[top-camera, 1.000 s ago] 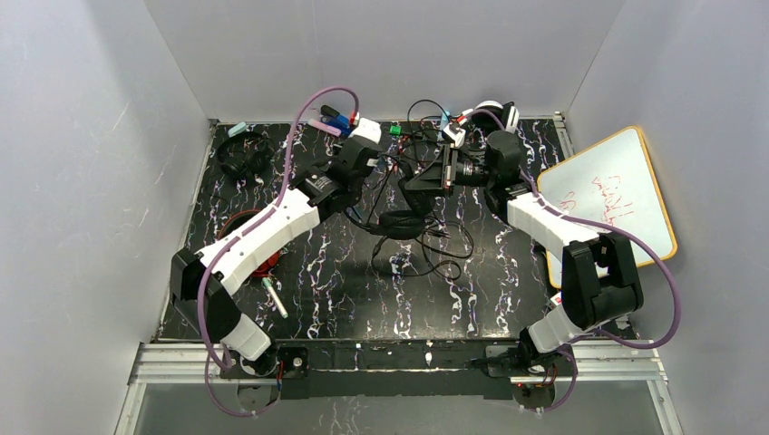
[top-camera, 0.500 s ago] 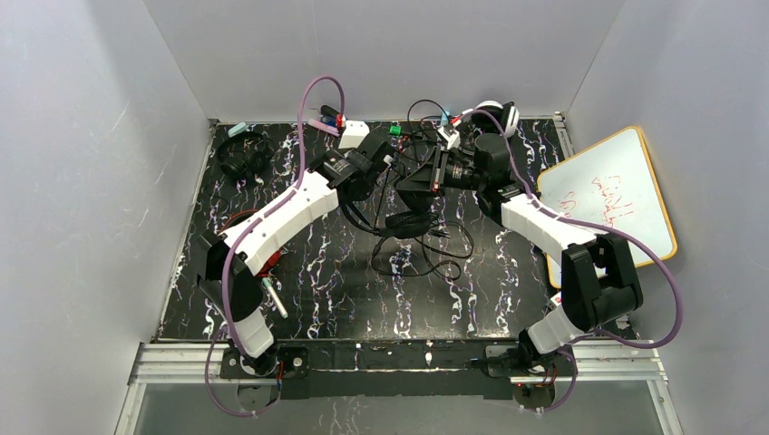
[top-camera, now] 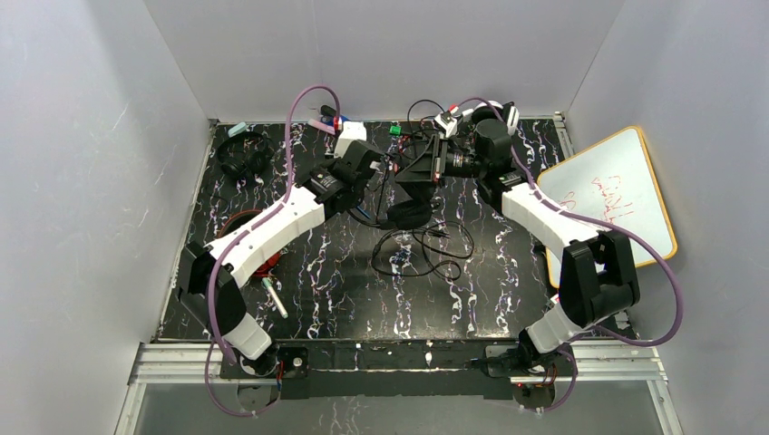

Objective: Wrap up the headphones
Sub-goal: Wrap the headphones cable around the headphones.

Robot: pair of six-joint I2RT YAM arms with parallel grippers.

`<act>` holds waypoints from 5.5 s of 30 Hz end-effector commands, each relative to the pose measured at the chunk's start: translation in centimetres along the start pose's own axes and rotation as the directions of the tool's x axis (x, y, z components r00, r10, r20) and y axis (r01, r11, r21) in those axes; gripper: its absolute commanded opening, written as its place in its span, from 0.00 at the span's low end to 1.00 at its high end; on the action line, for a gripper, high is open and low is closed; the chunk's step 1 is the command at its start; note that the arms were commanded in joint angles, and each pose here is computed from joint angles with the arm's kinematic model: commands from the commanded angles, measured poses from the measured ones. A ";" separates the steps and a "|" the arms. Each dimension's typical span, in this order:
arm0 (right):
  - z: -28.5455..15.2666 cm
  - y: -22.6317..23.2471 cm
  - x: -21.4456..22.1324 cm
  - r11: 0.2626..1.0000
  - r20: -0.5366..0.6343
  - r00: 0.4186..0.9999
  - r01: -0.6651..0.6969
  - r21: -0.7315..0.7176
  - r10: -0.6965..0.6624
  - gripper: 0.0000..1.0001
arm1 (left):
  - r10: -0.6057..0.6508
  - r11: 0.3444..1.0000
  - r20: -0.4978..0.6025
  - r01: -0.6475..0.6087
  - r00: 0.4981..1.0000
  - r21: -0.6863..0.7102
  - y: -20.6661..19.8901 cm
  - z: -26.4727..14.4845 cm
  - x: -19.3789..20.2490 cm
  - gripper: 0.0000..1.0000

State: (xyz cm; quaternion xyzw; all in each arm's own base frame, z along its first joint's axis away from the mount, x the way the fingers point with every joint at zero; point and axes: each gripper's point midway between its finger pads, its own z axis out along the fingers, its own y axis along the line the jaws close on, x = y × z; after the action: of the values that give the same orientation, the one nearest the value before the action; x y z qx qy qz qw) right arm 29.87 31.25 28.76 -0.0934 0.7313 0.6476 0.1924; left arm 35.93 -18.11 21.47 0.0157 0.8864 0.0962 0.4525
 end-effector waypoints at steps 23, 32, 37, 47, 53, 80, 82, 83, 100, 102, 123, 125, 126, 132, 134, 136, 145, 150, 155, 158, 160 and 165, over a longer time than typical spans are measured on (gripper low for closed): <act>1.0 3.2 2.1 0.996 -0.096 0.995 0.017 -0.092 -0.026 0.24 | -0.256 0.939 0.321 0.313 0.912 -0.141 4.5 -2.4 -10.4 0.00; 1.8 0.9 5.1 0.995 -0.063 0.994 0.089 -0.042 -0.092 0.23 | -0.464 0.874 0.225 0.484 0.857 -0.040 4.1 -1.2 -11.3 0.00; 1.6 0.6 6.2 0.985 -0.003 0.986 0.167 -0.038 -0.167 0.23 | -0.502 0.855 0.214 0.518 0.838 -0.019 4.3 -1.1 -11.8 0.00; 2.1 -2.1 8.3 0.955 0.036 0.955 0.295 0.022 -0.296 0.23 | -0.540 0.841 0.139 0.540 0.830 0.040 3.5 -0.5 -12.1 0.00; 2.2 -4.7 9.6 0.957 0.020 0.958 0.284 0.050 -0.286 0.23 | -0.569 0.822 0.104 0.562 0.815 0.092 3.3 -1.2 -13.0 0.00; 0.5 -5.0 9.4 0.910 0.062 0.913 0.394 0.132 -0.404 0.45 | -0.547 0.809 -0.014 0.533 0.837 0.247 2.0 -3.1 -13.0 0.00; 0.2 -4.3 9.0 0.895 0.068 0.898 0.423 0.142 -0.435 0.48 | -0.543 0.807 -0.025 0.530 0.839 0.260 1.8 -3.3 -12.9 0.00; 0.0 -4.1 8.9 0.890 0.070 0.892 0.433 0.145 -0.446 0.48 | -0.542 0.806 -0.027 0.529 0.840 0.265 1.8 -3.4 -13.0 0.00; -1.4 -2.4 6.7 0.792 0.060 0.807 0.558 0.248 -0.587 0.73 | -0.521 0.803 -0.053 0.510 0.852 0.308 1.0 -3.8 -12.9 0.00; -1.5 -2.3 6.5 0.782 0.056 0.799 0.569 0.255 -0.599 0.72 | -0.519 0.804 -0.052 0.508 0.853 0.309 1.0 -3.9 -12.9 0.00; -2.9 -1.0 5.3 0.693 0.043 0.718 0.651 0.311 -0.694 0.53 | -0.512 0.806 -0.060 0.503 0.857 0.312 0.8 -3.7 -12.6 0.00; -3.0 -1.0 5.6 0.699 0.055 0.721 0.646 0.306 -0.691 0.53 | -0.514 0.804 -0.060 0.505 0.856 0.314 0.8 -3.8 -12.7 0.00; -3.0 -1.0 5.7 0.704 0.058 0.724 0.643 0.302 -0.687 0.53 | -0.517 0.802 -0.063 0.508 0.854 0.313 0.8 -3.8 -12.7 0.00; -3.5 -1.7 6.8 0.730 0.067 0.750 0.614 0.300 -0.658 0.60 | -0.547 0.771 -0.089 0.542 0.832 0.333 0.5 -3.9 -13.0 0.00; -3.7 -1.6 7.1 0.736 0.080 0.752 0.608 0.299 -0.654 0.57 | -0.554 0.764 -0.096 0.551 0.827 0.337 0.4 -3.8 -13.1 0.00; -3.9 -1.5 7.3 0.740 0.090 0.753 0.606 0.291 -0.652 0.53 | -0.555 0.763 -0.100 0.553 0.826 0.335 0.3 -3.6 -13.0 0.00; -4.3 -1.0 7.9 0.744 0.086 0.756 0.607 0.279 -0.649 0.22 | -0.546 0.782 -0.098 0.548 0.832 0.296 0.5 -2.3 -12.1 0.00; -4.1 -0.8 8.8 0.767 0.072 0.777 0.596 0.236 -0.625 0.01 | -0.557 0.771 -0.111 0.562 0.823 0.299 0.2 -2.0 -12.2 0.00; -3.7 -2.0 10.5 0.801 0.031 0.813 0.567 0.193 -0.582 0.01 | -0.586 0.737 -0.144 0.598 0.798 0.315 -0.3 -1.4 -12.8 0.00; -3.3 -2.6 11.5 0.817 -0.005 0.830 0.551 0.170 -0.558 0.01 | -0.598 0.724 -0.155 0.613 0.786 0.315 -0.4 -0.8 -13.2 0.00; -3.2 -3.1 12.2 0.826 -0.030 0.840 0.540 0.161 -0.542 0.01 | -0.609 0.717 -0.163 0.627 0.776 0.306 -0.4 -0.2 -13.1 0.00; -3.1 -4.9 13.3 0.835 -0.064 0.855 0.517 0.186 -0.515 0.01 | -0.645 0.662 -0.217 0.678 0.733 0.321 -0.4 0.7 -13.4 0.00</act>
State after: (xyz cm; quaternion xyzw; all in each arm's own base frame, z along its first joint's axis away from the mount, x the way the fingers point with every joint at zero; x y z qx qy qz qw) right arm 20.64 28.74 20.88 -0.2606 0.7354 0.4860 0.3939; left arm 42.29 -19.99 26.73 -0.1719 0.8973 -0.1669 0.3707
